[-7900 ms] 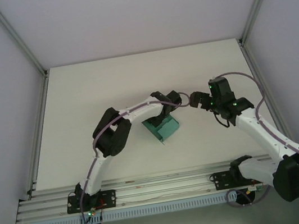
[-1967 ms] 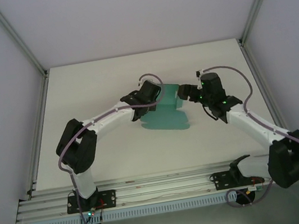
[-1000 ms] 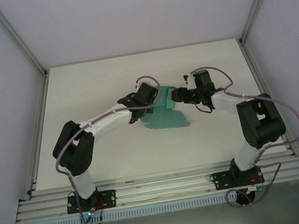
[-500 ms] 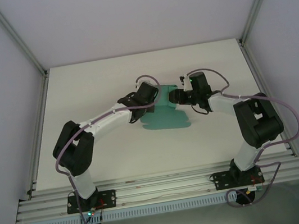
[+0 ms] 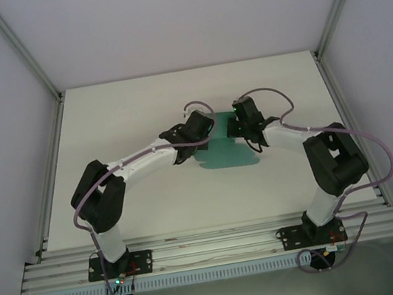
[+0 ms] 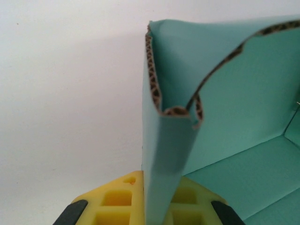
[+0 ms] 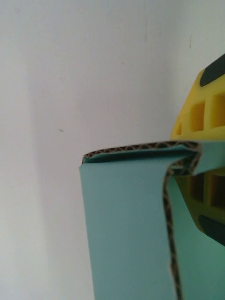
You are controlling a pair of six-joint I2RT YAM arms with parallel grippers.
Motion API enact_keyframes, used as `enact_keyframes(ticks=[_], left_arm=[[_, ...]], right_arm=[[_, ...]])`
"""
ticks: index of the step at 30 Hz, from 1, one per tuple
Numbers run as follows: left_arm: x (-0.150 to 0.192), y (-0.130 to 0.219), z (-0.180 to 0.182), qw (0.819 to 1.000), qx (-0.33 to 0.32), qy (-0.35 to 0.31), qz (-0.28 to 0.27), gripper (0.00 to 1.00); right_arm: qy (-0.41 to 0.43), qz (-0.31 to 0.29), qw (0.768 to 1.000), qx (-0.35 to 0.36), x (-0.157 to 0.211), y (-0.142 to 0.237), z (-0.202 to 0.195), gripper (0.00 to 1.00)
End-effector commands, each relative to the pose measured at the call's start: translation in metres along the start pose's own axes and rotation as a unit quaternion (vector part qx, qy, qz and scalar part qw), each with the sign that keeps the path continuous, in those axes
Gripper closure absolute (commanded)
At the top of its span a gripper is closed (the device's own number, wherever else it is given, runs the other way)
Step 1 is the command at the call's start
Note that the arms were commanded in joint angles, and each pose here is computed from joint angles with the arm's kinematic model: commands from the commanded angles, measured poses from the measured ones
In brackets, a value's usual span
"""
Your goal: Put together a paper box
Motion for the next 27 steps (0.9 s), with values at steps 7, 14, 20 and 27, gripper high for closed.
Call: enact_keyframes(ticks=[7, 14, 20, 27], left_arm=[[-0.022, 0.022, 0.027, 0.995, -0.077, 0.058, -0.037, 1.0], [-0.024, 0.028, 0.033, 0.994, -0.061, 0.071, -0.052, 1.0], [-0.022, 0.02, 0.024, 0.997, -0.031, 0.058, -0.045, 1.0], [-0.018, 0.013, 0.018, 0.998, -0.012, 0.053, -0.036, 1.0]], right_arm=[[0.035, -0.039, 0.907, 0.419, -0.006, 0.002, -0.062, 1.0], [-0.025, -0.134, 0.913, 0.385, -0.019, -0.008, -0.06, 1.0], [-0.052, -0.162, 0.985, -0.014, -0.029, -0.022, -0.004, 0.8], [0.012, -0.109, 0.961, -0.255, -0.033, 0.009, 0.046, 0.46]])
Point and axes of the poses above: each hand's point on the last joint's axis, 136 mm out from that joint toward the fingers, its own y axis back along the fingers, its own z axis along the line the jaws close on, x = y × z, the point moved 8 cm from there along y, back along the fingers, and after that the axes turned 3 degrees about -y, right-handed, at the moved point
